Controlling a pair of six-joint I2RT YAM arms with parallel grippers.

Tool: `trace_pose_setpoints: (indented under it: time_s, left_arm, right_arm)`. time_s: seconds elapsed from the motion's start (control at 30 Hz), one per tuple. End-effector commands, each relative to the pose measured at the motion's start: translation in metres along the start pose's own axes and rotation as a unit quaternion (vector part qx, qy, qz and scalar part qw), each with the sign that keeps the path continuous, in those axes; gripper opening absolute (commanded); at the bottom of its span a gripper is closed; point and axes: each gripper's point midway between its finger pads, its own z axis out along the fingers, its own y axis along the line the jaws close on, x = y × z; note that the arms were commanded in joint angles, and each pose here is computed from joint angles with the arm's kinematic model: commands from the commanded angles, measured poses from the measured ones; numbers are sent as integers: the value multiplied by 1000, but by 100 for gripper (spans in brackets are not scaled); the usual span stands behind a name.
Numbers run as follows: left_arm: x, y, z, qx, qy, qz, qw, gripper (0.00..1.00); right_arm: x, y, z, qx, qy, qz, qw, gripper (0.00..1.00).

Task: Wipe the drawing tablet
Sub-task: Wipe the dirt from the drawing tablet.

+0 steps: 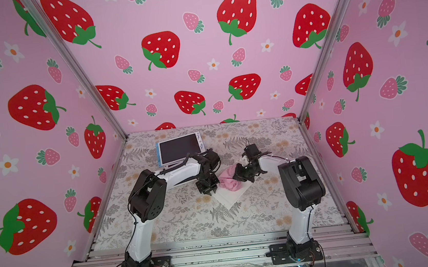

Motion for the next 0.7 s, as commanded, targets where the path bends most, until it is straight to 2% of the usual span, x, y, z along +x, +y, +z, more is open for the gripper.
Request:
trace_pose_setpoints:
  time_s: [0.0, 0.1, 0.2, 0.27, 0.33, 0.47, 0.57, 0.67]
  left_arm:
    - [-8, 46, 41, -102, -1, -18, 995, 21]
    - [-9, 46, 42, -101, -1, -17, 995, 21]
    - [-10, 45, 42, -100, 0, -18, 995, 21]
    - [-10, 45, 42, -99, 1, -18, 995, 21]
    - [-11, 44, 41, -98, 0, -17, 995, 21]
    - [-10, 45, 41, -99, 2, -16, 995, 21]
    - [-9, 46, 41, -98, 1, -16, 995, 20]
    - [-9, 45, 42, -96, 2, -16, 995, 20]
  right_arm:
    - [-13, -49, -25, 65, -24, 32, 997, 0]
    - [4, -28, -21, 49, -5, -7, 999, 0]
    - [43, 18, -5, 22, 29, -63, 997, 0]
    - [59, 30, 3, 15, 44, -69, 997, 0]
    - [52, 15, 2, 22, 37, -37, 998, 0]
    - [8, -41, -16, 32, 7, 55, 998, 0]
    - [-6, -60, -27, 62, 0, 43, 997, 0]
    - [12, -42, -22, 47, 18, 12, 999, 0]
